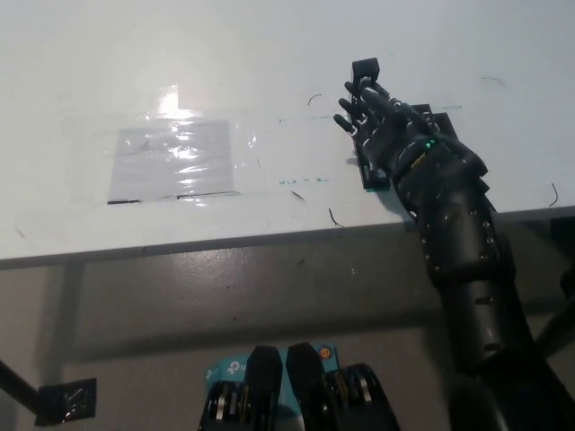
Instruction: A stapler is kept infront of the robot on the black mark on the desk and the robot uses its right hand to lift the top of the stapler to open it
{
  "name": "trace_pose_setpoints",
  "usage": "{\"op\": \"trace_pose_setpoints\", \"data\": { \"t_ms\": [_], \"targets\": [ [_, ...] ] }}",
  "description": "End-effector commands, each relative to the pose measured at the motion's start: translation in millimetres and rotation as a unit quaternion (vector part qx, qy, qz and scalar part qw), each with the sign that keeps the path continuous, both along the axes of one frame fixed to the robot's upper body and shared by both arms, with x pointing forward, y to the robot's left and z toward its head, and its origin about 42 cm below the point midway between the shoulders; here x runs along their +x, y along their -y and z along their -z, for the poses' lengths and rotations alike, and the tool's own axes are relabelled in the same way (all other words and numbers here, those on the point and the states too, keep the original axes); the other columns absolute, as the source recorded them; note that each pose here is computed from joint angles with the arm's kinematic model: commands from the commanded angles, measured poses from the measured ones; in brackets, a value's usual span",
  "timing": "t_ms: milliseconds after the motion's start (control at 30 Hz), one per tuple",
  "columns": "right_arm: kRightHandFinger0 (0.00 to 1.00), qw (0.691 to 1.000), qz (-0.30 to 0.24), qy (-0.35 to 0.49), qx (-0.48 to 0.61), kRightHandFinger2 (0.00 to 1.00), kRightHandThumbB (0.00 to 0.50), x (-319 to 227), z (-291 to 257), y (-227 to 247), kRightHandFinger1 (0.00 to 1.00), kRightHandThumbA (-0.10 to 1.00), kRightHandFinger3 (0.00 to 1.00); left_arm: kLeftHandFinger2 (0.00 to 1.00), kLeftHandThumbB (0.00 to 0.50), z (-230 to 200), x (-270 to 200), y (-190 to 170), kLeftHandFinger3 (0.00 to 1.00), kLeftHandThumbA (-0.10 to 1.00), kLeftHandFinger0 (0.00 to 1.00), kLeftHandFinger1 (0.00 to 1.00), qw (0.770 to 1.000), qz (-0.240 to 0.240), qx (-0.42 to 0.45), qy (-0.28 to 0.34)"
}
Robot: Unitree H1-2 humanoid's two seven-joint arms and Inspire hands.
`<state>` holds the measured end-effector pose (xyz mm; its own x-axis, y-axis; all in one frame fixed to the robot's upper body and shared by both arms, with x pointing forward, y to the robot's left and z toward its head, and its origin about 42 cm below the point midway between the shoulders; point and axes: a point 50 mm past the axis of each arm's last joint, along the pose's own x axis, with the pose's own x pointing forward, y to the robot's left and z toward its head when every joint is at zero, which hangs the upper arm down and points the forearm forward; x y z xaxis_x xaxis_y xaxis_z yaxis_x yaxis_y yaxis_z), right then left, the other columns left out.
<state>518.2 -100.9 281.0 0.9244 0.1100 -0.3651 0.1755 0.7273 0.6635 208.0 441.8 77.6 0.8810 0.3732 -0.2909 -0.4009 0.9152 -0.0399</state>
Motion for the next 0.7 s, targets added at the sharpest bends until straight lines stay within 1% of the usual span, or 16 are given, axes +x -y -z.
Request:
{"op": "trace_pose_setpoints", "data": {
  "t_ms": [0, 33, 67, 100, 167, 200, 267, 300, 333, 400, 433, 467, 533, 567, 633, 667],
  "targets": [
    [0.32, 0.992, -0.059, 0.11, 0.004, 0.52, 0.0, 11, -70, -35, 0.36, 0.12, 0.69, 0.73, 0.135, -9, -1, -2, 0.89, 0.29, 0.56, 0.58, 1.0, 0.006, 0.01, 0.02],
    [0.31, 0.992, -0.057, 0.109, 0.0, 0.51, 0.0, 14, -70, -36, 0.35, 0.12, 0.69, 0.73, 0.13, -10, -1, -2, 0.89, 0.28, 0.56, 0.57, 1.0, 0.006, 0.009, 0.02],
    [0.3, 0.992, -0.058, 0.109, -0.002, 0.52, 0.0, 16, -70, -36, 0.36, 0.12, 0.69, 0.71, 0.136, -9, -2, -1, 0.88, 0.27, 0.54, 0.55, 1.0, 0.004, 0.008, 0.019],
    [0.28, 0.992, -0.058, 0.108, -0.006, 0.51, 0.0, 20, -70, -36, 0.34, 0.12, 0.68, 0.7, 0.141, -8, -2, -1, 0.87, 0.27, 0.55, 0.55, 1.0, 0.001, 0.006, 0.018],
    [0.28, 0.993, -0.056, 0.105, -0.015, 0.53, 0.0, 26, -69, -37, 0.35, 0.12, 0.7, 0.7, 0.134, -5, -5, 0, 0.87, 0.27, 0.55, 0.55, 1.0, 0.001, 0.003, 0.015],
    [0.3, 0.993, -0.051, 0.105, -0.018, 0.54, 0.0, 32, -70, -36, 0.36, 0.11, 0.7, 0.7, 0.128, -3, -7, 1, 0.87, 0.28, 0.56, 0.56, 1.0, 0.003, 0.004, 0.014],
    [0.31, 0.993, -0.047, 0.107, -0.025, 0.55, 0.0, 40, -73, -36, 0.35, 0.11, 0.7, 0.71, 0.123, -2, -8, 2, 0.89, 0.29, 0.58, 0.57, 1.0, 0.005, 0.004, 0.012],
    [0.32, 0.992, -0.04, 0.11, -0.035, 0.54, 0.0, 49, -83, -36, 0.36, 0.12, 0.71, 0.75, 0.116, -2, -8, 3, 0.91, 0.28, 0.57, 0.59, 1.0, 0.006, 0.001, 0.012],
    [0.32, 0.992, -0.036, 0.113, -0.042, 0.53, 0.0, 53, -89, -36, 0.35, 0.12, 0.71, 0.76, 0.121, -2, -8, 3, 0.92, 0.27, 0.56, 0.59, 1.0, 0.005, 0.003, 0.01],
    [0.33, 0.991, -0.027, 0.119, -0.047, 0.53, 0.0, 58, -98, -35, 0.35, 0.12, 0.7, 0.75, 0.125, -1, -8, 4, 0.9, 0.26, 0.55, 0.58, 1.0, 0.003, 0.001, 0.008],
    [0.33, 0.991, -0.025, 0.124, -0.048, 0.54, 0.0, 60, -106, -35, 0.36, 0.12, 0.71, 0.75, 0.115, 0, -10, 4, 0.89, 0.25, 0.56, 0.6, 1.0, 0.002, -0.002, 0.007],
    [0.29, 0.989, -0.017, 0.139, -0.052, 0.54, 0.0, 64, -121, -35, 0.36, 0.1, 0.69, 0.75, 0.132, 2, -10, 4, 0.88, 0.25, 0.55, 0.59, 1.0, -0.001, -0.002, 0.006],
    [0.26, 0.987, -0.011, 0.149, -0.061, 0.53, 0.0, 66, -132, -35, 0.34, 0.09, 0.69, 0.75, 0.128, 3, -11, 4, 0.87, 0.25, 0.55, 0.59, 1.0, 0.002, -0.003, 0.006],
    [0.22, 0.985, -0.011, 0.158, -0.063, 0.53, 0.0, 67, -142, -34, 0.31, 0.11, 0.71, 0.75, 0.136, 3, -11, 4, 0.88, 0.26, 0.55, 0.58, 1.0, 0.003, -0.002, 0.008],
    [0.24, 0.983, -0.006, 0.17, -0.065, 0.52, 0.0, 68, -159, -34, 0.32, 0.11, 0.71, 0.78, 0.127, 4, -14, 3, 0.91, 0.26, 0.54, 0.59, 1.0, 0.002, -0.003, 0.004],
    [0.25, 0.982, -0.002, 0.178, -0.066, 0.51, 0.0, 69, -167, -33, 0.32, 0.1, 0.71, 0.76, 0.124, 3, -14, 4, 0.91, 0.25, 0.53, 0.58, 1.0, 0.0, -0.004, 0.004]
  ]
}}
